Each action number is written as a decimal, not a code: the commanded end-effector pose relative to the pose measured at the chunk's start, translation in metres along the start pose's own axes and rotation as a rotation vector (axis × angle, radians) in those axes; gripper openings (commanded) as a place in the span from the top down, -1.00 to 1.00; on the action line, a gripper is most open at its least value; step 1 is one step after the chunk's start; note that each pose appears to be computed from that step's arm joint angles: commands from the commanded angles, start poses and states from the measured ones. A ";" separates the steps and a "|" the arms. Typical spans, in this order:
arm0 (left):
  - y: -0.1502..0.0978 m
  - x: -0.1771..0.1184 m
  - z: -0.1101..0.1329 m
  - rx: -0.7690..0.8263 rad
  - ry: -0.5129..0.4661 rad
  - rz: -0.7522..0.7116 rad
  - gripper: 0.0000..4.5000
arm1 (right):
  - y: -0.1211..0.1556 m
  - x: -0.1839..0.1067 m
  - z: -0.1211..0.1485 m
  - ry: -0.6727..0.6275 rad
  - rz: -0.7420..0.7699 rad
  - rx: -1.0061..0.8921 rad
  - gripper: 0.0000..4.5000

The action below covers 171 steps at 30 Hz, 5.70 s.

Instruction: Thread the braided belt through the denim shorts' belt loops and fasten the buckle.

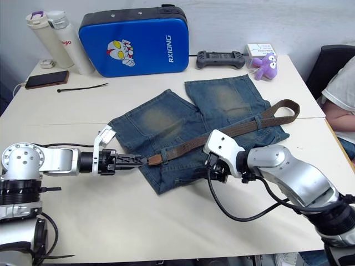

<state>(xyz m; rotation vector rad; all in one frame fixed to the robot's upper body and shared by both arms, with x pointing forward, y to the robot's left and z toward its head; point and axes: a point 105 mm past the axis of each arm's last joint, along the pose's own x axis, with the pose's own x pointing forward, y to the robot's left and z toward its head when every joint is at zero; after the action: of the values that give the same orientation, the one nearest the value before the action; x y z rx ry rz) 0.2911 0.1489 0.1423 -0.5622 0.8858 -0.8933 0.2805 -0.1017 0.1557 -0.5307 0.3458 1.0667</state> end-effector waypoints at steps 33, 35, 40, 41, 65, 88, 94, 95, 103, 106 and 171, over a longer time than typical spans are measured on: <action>-0.003 0.054 0.002 -0.137 -0.026 0.006 0.87 | -0.044 0.019 -0.058 0.219 -0.368 0.231 1.00; -0.002 0.051 0.003 -0.141 -0.035 0.010 0.99 | -0.042 0.021 -0.062 0.226 -0.370 0.247 1.00; 0.001 0.035 0.007 -0.122 -0.052 0.034 0.99 | -0.035 0.023 -0.071 0.269 -0.341 0.269 1.00; 0.001 0.030 0.007 -0.109 -0.055 0.040 0.99 | -0.034 0.023 -0.072 0.274 -0.339 0.272 1.00; 0.057 -0.178 -0.056 -0.252 -0.335 0.428 1.00 | -0.045 0.039 -0.058 0.275 -0.188 0.190 1.00; 0.080 -0.235 -0.083 -0.379 -0.317 0.657 1.00 | -0.042 0.041 -0.055 0.270 -0.174 0.184 1.00; 0.081 -0.232 -0.086 -0.371 -0.293 0.646 1.00 | -0.041 0.042 -0.054 0.267 -0.172 0.183 1.00; 0.080 -0.230 -0.086 -0.357 -0.286 0.631 1.00 | -0.041 0.042 -0.053 0.264 -0.169 0.184 1.00; 0.083 -0.237 -0.058 -0.142 -0.345 0.673 0.41 | -0.033 0.040 -0.025 0.135 -0.093 0.206 1.00; 0.081 -0.247 -0.040 -0.063 -0.395 0.708 -0.11 | -0.030 0.034 -0.005 0.046 -0.047 0.220 1.00; 0.041 -0.001 -0.015 1.261 0.498 0.032 0.97 | -0.019 -0.111 -0.048 0.212 -0.168 0.250 -1.00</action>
<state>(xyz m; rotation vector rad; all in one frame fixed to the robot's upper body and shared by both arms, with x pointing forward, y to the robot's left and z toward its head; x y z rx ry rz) 0.2813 0.1213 0.1071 0.7043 0.5116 -1.4119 0.2428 -0.2278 0.1776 -0.4051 0.6465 0.7408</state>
